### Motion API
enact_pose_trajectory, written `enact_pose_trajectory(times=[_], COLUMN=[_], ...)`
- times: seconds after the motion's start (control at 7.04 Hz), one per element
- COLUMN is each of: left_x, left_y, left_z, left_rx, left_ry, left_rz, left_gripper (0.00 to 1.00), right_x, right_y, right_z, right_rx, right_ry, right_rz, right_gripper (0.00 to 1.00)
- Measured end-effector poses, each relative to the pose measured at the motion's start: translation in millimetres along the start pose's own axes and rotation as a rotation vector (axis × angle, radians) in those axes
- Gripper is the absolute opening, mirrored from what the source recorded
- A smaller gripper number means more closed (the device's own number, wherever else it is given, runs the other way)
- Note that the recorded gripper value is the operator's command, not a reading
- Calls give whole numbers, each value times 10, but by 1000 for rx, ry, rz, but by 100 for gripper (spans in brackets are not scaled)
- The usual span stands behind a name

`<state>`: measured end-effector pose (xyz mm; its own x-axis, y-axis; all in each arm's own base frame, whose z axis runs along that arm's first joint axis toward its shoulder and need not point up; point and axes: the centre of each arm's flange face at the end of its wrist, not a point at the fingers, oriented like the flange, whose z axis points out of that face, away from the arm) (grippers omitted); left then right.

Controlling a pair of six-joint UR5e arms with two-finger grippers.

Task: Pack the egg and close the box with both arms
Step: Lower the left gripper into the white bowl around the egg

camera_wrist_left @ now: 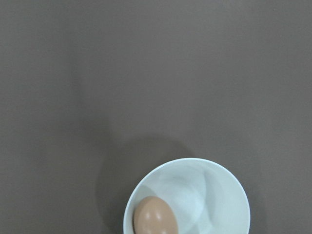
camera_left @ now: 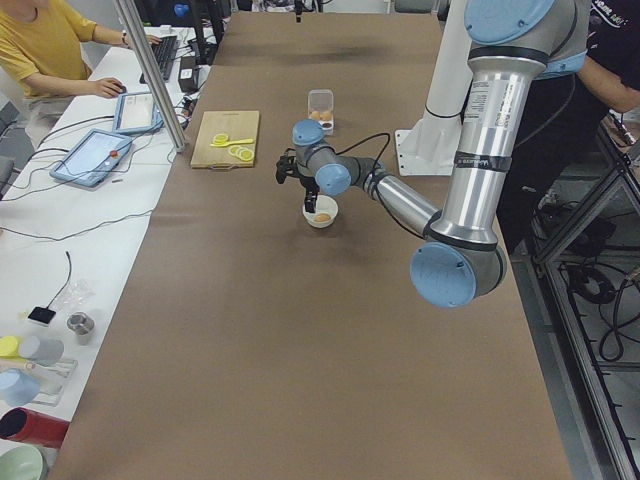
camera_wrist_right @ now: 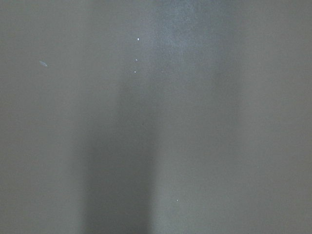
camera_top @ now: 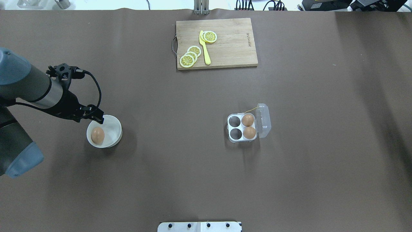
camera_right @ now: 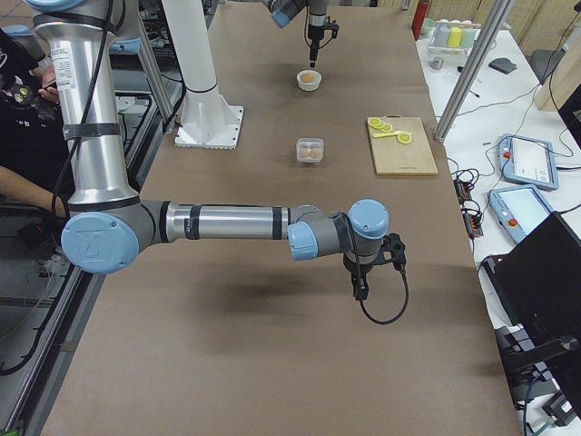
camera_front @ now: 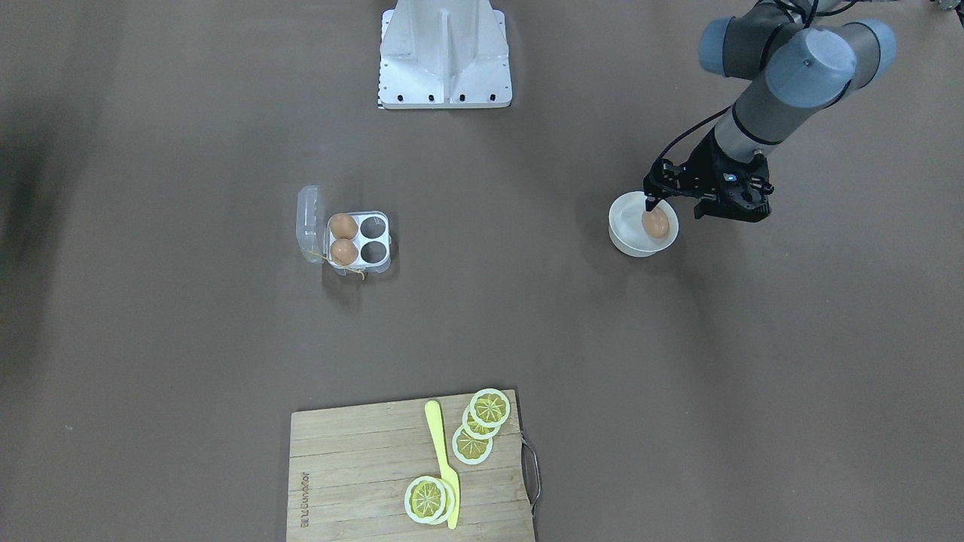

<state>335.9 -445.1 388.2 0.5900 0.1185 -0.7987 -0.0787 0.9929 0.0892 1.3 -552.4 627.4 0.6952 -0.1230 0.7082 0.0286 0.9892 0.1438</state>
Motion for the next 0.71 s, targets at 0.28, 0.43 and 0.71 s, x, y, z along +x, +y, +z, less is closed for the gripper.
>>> enact_pose_trajectory(times=[0.28, 0.43, 0.71], left_x=[3, 19, 58], left_y=[-25, -39, -56], left_z=[92, 140, 205], left_rx=[-12, -18, -26], left_ry=[-8, -10, -12], left_rz=[0, 2, 5], left_gripper=[80, 80, 79], right_x=[4, 2, 1], right_y=[3, 1, -3], right_z=[3, 1, -2], right_rx=[0, 0, 1], right_ry=[1, 1, 3], right_rz=[0, 0, 0], right_gripper=[100, 100, 100])
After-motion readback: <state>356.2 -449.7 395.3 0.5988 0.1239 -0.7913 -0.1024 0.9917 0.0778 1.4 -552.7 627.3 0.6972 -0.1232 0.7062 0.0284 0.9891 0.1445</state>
